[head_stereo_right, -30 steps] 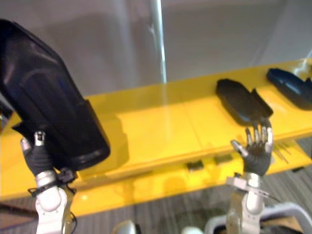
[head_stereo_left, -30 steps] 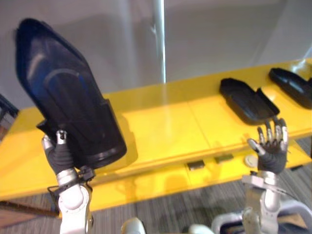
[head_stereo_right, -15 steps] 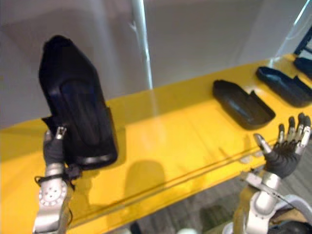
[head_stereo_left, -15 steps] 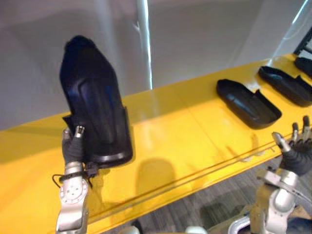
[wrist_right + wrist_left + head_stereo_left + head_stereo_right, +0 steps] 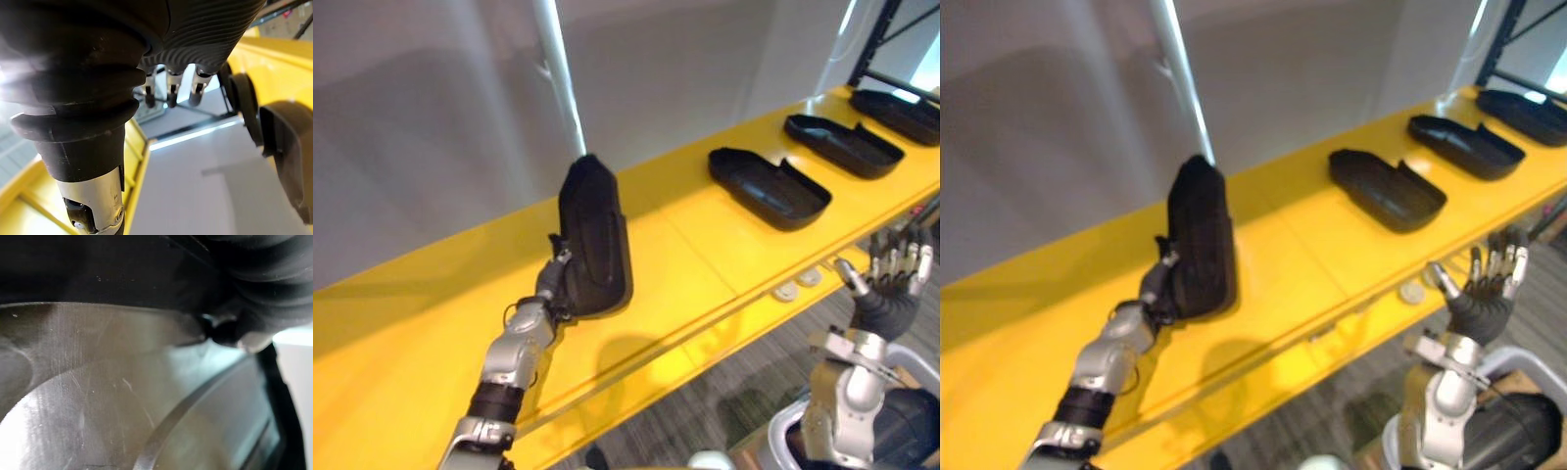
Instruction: Walk over and take plastic housings, then place them on the shelf
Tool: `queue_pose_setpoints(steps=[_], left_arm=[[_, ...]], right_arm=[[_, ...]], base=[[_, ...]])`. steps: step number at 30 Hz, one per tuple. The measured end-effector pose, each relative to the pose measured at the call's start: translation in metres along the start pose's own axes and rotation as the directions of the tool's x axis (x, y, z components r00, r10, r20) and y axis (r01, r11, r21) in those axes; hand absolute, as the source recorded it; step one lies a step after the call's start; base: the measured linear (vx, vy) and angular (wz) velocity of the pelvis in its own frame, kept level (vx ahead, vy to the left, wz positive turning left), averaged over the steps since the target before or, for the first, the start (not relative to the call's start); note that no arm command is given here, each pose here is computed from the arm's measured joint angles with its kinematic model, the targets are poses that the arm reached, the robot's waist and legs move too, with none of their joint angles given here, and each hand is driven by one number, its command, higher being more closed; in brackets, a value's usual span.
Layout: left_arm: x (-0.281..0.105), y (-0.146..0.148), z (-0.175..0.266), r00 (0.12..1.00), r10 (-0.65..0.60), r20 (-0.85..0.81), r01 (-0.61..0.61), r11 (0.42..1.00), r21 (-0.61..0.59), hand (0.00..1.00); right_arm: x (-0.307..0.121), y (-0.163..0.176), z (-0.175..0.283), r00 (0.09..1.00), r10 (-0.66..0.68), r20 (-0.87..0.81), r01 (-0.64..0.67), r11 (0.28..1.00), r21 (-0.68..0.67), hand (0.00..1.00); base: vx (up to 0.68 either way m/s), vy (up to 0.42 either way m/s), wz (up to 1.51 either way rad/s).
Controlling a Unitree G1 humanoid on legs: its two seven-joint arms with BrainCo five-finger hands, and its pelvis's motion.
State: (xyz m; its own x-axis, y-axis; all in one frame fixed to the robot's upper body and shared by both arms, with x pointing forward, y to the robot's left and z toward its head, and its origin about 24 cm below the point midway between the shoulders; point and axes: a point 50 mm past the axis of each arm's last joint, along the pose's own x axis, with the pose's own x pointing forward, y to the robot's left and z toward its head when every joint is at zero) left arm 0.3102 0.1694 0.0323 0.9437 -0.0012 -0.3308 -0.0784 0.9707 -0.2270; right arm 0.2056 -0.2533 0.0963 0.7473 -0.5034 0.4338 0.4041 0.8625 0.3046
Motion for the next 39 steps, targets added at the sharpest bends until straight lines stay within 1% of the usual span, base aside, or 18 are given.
queue_pose_setpoints(steps=[6,9,12,13,20,27,32,36,39], left_arm=[[0.017,-0.004,0.003,0.992,0.121,-0.041,-0.120,0.992,0.029,1.00],[0.024,-0.001,0.007,0.976,0.211,-0.053,-0.209,0.977,0.044,1.00],[0.030,0.000,0.013,0.957,0.285,-0.061,-0.282,0.958,0.056,1.00],[0.032,0.000,0.016,0.951,0.304,-0.056,-0.301,0.952,0.058,0.00],[0.033,-0.005,0.016,0.958,0.280,-0.060,-0.277,0.959,0.057,0.00],[0.034,-0.011,0.014,0.977,0.202,-0.064,-0.198,0.978,0.073,0.00],[0.032,-0.014,0.016,0.989,0.140,-0.050,-0.137,0.989,0.059,0.00],[0.015,-0.019,0.011,0.999,0.036,-0.011,-0.036,0.998,0.042,0.00],[-0.006,-0.019,0.008,0.999,-0.002,0.045,0.001,0.999,0.032,0.00]], right_arm=[[-0.004,-0.002,-0.015,0.997,0.001,-0.074,-0.001,1.000,0.003,0.00],[-0.007,0.004,-0.020,0.995,0.032,-0.094,-0.030,0.999,0.024,0.00],[-0.009,0.005,-0.024,0.993,0.034,-0.114,-0.031,0.999,0.029,0.00],[-0.010,0.006,-0.026,0.991,0.037,-0.125,-0.034,0.999,0.031,0.00],[-0.009,0.009,-0.028,0.991,0.043,-0.127,-0.038,0.999,0.038,0.00],[-0.009,0.008,-0.030,0.990,0.044,-0.136,-0.039,0.999,0.038,0.00],[-0.009,0.011,-0.030,0.989,0.061,-0.136,-0.053,0.997,0.061,0.00],[-0.010,0.015,-0.031,0.986,0.084,-0.141,-0.073,0.994,0.076,0.00],[-0.013,0.015,-0.032,0.986,0.076,-0.148,-0.064,0.995,0.082,0.00]], base=[[-0.04,-0.007,-0.03],[0.00,0.000,0.00],[0.02,-0.004,-0.03],[0.02,0.002,-0.06],[0.00,0.000,-0.01],[0.00,0.000,0.00],[0.00,0.008,0.07],[0.01,-0.002,0.10],[0.02,0.008,0.19]])
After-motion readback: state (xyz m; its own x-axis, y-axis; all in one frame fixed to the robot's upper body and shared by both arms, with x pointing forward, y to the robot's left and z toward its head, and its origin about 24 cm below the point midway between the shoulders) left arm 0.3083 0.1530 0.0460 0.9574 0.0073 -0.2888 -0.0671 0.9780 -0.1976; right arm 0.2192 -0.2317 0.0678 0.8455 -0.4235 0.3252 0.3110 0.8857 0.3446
